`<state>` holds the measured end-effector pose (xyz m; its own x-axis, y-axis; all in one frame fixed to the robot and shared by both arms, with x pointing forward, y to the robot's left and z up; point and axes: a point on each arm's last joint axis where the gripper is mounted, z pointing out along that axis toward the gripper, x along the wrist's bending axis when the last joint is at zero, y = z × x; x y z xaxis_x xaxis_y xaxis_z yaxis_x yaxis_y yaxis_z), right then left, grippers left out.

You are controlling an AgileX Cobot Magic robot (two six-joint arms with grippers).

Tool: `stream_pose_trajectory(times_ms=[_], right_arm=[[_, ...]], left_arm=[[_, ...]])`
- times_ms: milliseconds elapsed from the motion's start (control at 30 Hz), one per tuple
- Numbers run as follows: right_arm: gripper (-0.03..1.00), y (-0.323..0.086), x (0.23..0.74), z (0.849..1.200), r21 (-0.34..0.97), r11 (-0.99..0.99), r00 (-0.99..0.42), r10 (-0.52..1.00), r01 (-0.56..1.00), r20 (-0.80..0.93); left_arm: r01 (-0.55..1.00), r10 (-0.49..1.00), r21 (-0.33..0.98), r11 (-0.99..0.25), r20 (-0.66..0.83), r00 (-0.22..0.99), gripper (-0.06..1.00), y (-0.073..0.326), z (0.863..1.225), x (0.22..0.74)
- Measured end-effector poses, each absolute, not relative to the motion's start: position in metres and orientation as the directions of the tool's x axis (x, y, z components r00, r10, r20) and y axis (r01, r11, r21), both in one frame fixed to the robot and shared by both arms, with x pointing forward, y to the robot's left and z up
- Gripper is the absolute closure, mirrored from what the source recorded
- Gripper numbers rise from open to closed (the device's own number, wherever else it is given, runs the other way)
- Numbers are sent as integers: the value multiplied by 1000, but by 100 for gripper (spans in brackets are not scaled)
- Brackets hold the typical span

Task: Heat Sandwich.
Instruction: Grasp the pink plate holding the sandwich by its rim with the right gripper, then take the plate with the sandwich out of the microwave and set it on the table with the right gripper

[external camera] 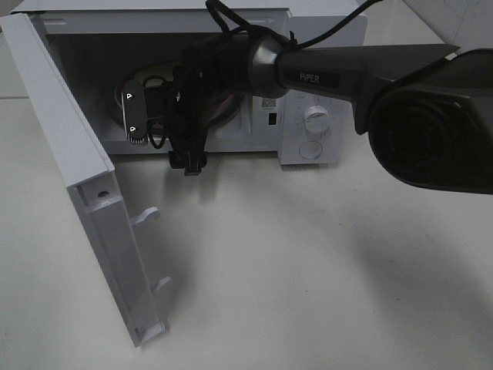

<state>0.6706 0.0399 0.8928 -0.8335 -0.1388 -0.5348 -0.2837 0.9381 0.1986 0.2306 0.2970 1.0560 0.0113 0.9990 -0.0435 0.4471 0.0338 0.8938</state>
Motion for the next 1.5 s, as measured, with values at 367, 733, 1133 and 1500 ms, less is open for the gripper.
stream_pose_trajectory(times_ms=[367,733,1133,1500], right_arm=[[22,42,676,884,259,928,-831,-86,-268,-550],[69,39,675,897,252,929,-837,-97,-271,-539],[77,27,658,915,129,901,-793,-287,-413,-537],[80,10,636,923,77,861,-741,-382,-502,-553]], left_arm=[[447,999,894,34,-43,11,-2,297,1056,231],[447,999,894,34,-43,11,-2,297,1056,231],[447,999,894,34,-43,11,-2,297,1056,231],[447,999,894,34,-43,11,-2,297,1056,231]])
